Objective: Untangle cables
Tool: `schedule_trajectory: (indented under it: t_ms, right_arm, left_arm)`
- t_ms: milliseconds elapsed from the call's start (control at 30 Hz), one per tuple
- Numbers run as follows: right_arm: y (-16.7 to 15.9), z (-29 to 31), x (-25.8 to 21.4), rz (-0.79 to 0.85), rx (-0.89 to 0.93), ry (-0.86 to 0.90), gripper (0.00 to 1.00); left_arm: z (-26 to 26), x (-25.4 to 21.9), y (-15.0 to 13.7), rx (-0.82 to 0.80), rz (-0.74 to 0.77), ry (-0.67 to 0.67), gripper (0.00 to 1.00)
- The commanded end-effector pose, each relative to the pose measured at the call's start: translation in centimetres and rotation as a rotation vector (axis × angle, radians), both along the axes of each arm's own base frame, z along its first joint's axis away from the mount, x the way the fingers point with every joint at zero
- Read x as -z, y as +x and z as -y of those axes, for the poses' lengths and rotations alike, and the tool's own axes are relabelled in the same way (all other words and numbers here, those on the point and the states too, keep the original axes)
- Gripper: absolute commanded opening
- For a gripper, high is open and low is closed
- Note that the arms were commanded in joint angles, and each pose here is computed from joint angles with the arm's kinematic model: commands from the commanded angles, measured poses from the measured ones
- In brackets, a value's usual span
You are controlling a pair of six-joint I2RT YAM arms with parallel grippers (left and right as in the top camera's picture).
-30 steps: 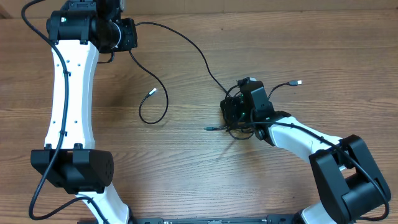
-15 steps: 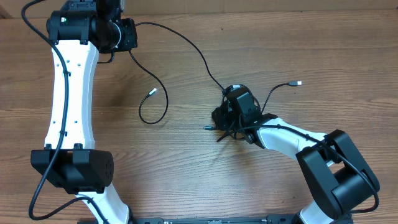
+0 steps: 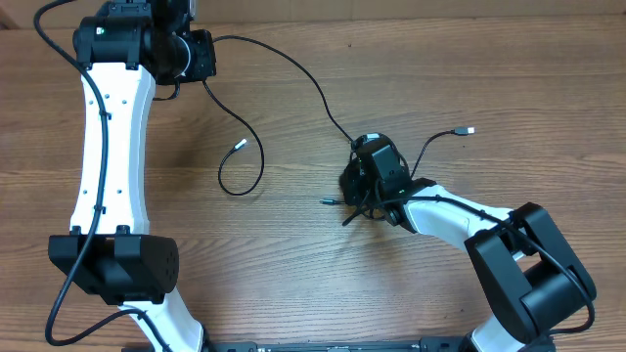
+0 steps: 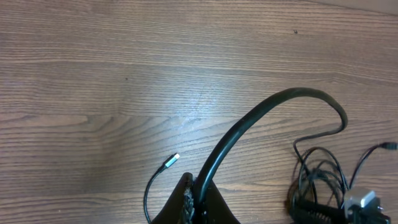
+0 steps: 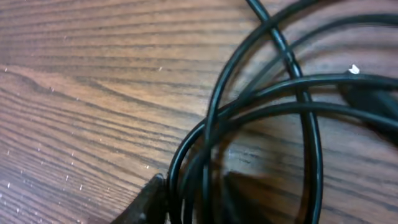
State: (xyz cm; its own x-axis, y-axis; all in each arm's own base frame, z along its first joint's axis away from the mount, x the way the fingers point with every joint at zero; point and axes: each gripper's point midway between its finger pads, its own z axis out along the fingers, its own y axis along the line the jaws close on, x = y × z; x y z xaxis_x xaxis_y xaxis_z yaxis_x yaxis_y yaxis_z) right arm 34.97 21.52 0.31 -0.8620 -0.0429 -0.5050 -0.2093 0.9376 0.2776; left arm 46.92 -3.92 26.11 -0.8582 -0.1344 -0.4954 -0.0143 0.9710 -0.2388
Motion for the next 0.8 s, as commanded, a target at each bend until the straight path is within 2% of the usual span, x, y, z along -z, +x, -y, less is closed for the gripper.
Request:
schedule_trajectory:
  t_ms: [0, 67, 233, 333, 400, 500, 567, 633, 767]
  right_arm:
    - [0.5, -1.1, -0.2, 0.009, -0.043, 0.031, 0.04]
    - [1.7, -1.8, -1.7, 0.042, -0.057, 0.071, 0.04]
    - [5.9, -1.1, -10.4, 0.140, -0.024, 0.175, 0.04]
    - [6.7, 4.0, -18.0, 0.193, 0.062, 0.159, 0.04]
    - [5.9, 7.9, -20.0, 0.193, 0.153, 0.123, 0.04]
    - [3.4, 16.2, -20.2, 0.139, 0.379, -0.045, 0.04]
    - [1.6, 20.4, -19.1, 0.068, 0.491, -0.150, 0.04]
    - [0.4, 21.7, -17.5, -0.007, 0.532, -0.160, 0.04]
    - [-1.6, 20.1, -12.3, -0.171, 0.475, -0.129, 0.04]
  left_arm:
    - [0.6, -1.3, -0.3, 0.025, 0.028, -0.008, 0.04]
    - [0.6, -1.2, -0.4, 0.025, 0.026, -0.008, 0.04]
    - [0.4, -1.2, -0.3, 0.019, 0.028, 0.001, 0.04]
    - [-1.0, -1.0, -0.2, -0.024, 0.028, 0.066, 0.04]
    - [-1.4, -1.0, -0.1, -0.037, 0.028, 0.087, 0.04]
    - [-2.7, -1.0, 0.0, -0.078, 0.031, 0.147, 0.04]
    - [-4.2, -1.1, 0.2, -0.179, 0.037, 0.190, 0.04]
    - [-6.4, -1.6, 0.5, -0.285, 0.061, 0.267, 0.04]
    - [-11.1, -3.6, 1.1, -0.462, 0.141, 0.434, 0.04]
